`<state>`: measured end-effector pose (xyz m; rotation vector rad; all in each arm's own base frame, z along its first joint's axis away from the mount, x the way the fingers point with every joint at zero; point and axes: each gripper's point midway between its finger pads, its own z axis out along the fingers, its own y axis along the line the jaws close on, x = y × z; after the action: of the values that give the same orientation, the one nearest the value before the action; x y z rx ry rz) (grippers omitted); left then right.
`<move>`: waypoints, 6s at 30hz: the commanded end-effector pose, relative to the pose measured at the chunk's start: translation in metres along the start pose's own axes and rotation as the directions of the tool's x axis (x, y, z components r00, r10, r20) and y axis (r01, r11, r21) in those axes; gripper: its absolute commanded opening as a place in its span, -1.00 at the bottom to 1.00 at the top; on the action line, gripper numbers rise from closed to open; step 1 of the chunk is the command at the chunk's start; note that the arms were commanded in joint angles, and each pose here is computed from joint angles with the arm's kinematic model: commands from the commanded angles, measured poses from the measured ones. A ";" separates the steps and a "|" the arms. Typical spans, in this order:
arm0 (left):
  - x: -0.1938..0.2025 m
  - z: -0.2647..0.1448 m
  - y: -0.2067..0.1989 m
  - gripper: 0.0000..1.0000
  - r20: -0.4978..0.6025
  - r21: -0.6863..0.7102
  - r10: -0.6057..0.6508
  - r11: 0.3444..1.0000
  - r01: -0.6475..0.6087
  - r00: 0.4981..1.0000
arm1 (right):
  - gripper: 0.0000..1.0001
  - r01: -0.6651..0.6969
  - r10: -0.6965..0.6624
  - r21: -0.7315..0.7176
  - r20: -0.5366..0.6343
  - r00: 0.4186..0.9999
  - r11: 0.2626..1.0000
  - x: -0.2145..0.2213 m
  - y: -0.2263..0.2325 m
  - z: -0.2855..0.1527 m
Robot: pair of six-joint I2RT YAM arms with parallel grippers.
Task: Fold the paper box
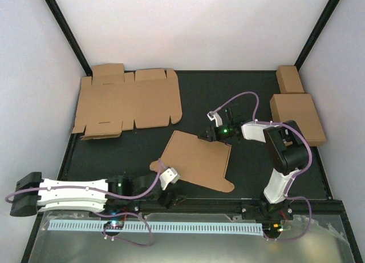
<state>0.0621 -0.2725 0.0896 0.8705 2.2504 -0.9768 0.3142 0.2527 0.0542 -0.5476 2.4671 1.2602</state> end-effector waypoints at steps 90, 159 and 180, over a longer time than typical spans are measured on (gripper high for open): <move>0.023 0.004 0.016 -0.97 0.009 0.037 -0.417 0.908 0.416 0.909 | -0.97 -0.046 0.051 -0.068 0.087 0.995 0.997 0.017 0.028 -0.023; -0.027 -0.013 0.060 -0.97 0.219 0.019 -0.457 0.885 0.465 0.862 | -0.97 -0.282 0.279 0.122 0.044 0.959 0.952 -0.031 -0.081 -0.012; -0.169 0.045 0.097 -0.97 0.575 0.189 -0.393 0.917 0.351 0.718 | -0.97 -0.252 0.247 0.083 0.070 0.966 0.964 -0.052 -0.077 -0.019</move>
<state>0.2220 -0.2687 0.0510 -0.0313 2.2201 -1.0313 0.4058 0.2147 0.0651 -0.2443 2.4578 1.2777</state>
